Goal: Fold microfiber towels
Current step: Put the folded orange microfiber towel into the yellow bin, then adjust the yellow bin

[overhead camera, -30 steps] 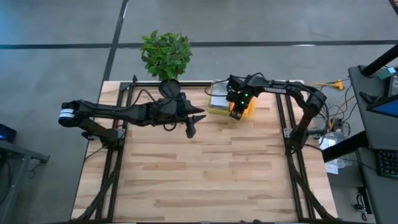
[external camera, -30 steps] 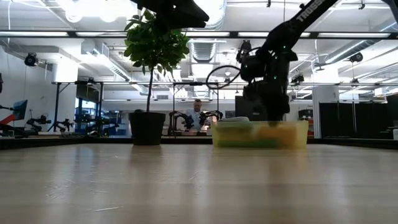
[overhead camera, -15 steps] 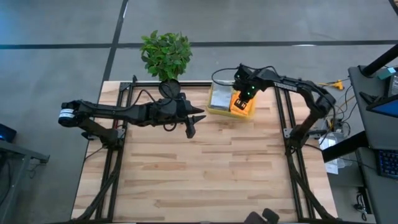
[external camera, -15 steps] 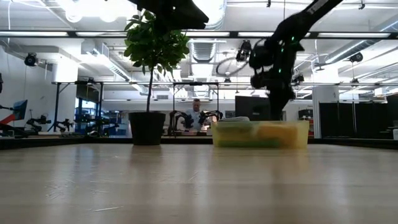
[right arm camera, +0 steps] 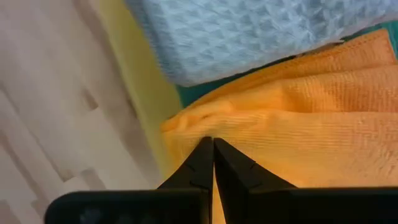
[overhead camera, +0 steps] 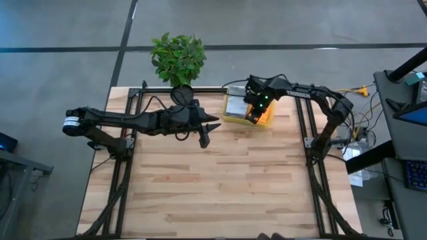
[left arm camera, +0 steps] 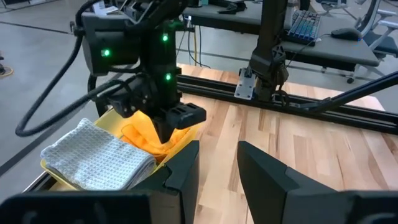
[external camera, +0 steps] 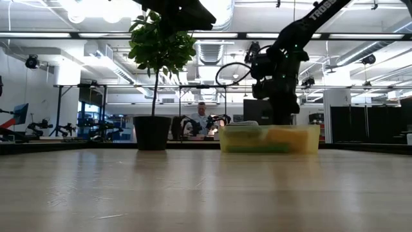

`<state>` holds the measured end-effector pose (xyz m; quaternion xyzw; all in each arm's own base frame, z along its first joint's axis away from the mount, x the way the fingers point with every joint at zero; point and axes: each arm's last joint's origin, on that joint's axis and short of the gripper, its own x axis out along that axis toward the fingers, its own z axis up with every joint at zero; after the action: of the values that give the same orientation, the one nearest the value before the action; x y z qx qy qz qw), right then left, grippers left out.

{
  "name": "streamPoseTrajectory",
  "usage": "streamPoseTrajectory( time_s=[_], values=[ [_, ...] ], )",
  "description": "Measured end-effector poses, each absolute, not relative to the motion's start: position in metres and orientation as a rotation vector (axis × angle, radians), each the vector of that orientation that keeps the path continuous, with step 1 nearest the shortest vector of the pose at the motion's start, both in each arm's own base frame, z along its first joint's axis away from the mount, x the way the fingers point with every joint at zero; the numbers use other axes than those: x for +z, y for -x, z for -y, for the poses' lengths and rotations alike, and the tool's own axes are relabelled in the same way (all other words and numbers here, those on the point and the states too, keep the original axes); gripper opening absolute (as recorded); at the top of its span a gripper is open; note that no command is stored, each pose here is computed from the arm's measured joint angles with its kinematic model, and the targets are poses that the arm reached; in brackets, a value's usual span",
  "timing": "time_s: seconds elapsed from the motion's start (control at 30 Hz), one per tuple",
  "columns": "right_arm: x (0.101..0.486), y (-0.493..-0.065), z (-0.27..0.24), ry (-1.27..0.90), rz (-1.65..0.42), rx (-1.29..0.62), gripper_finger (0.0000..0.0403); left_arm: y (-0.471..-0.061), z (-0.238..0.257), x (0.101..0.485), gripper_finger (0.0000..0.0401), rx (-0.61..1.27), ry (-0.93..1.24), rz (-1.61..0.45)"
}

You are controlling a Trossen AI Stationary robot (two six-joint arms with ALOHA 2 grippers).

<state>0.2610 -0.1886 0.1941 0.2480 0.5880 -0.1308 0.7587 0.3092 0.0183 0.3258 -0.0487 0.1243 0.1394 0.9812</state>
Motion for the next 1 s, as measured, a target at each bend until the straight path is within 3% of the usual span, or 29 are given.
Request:
streamPoseTrajectory(
  time_s=[0.33,0.53,0.67,1.0],
  values=[
    [0.173,-0.268,0.178,-0.538,-1.341,-0.290,0.0008,-0.309,-0.019,0.326,0.0097,0.282,0.098,-0.250],
    [0.226,-0.255,0.173,-0.455,-1.179,-0.398,0.0008,-0.309,-0.019,0.326,0.0097,0.282,0.098,-0.250],
    [0.246,-0.235,0.149,-0.511,-1.084,-0.376,0.0008,-0.309,-0.019,0.326,0.0097,0.282,0.097,-0.250],
    [0.208,-0.222,0.092,-0.575,-1.008,-0.260,0.0008,-0.313,-0.019,0.322,0.0097,0.282,0.089,-0.258]
  ],
)
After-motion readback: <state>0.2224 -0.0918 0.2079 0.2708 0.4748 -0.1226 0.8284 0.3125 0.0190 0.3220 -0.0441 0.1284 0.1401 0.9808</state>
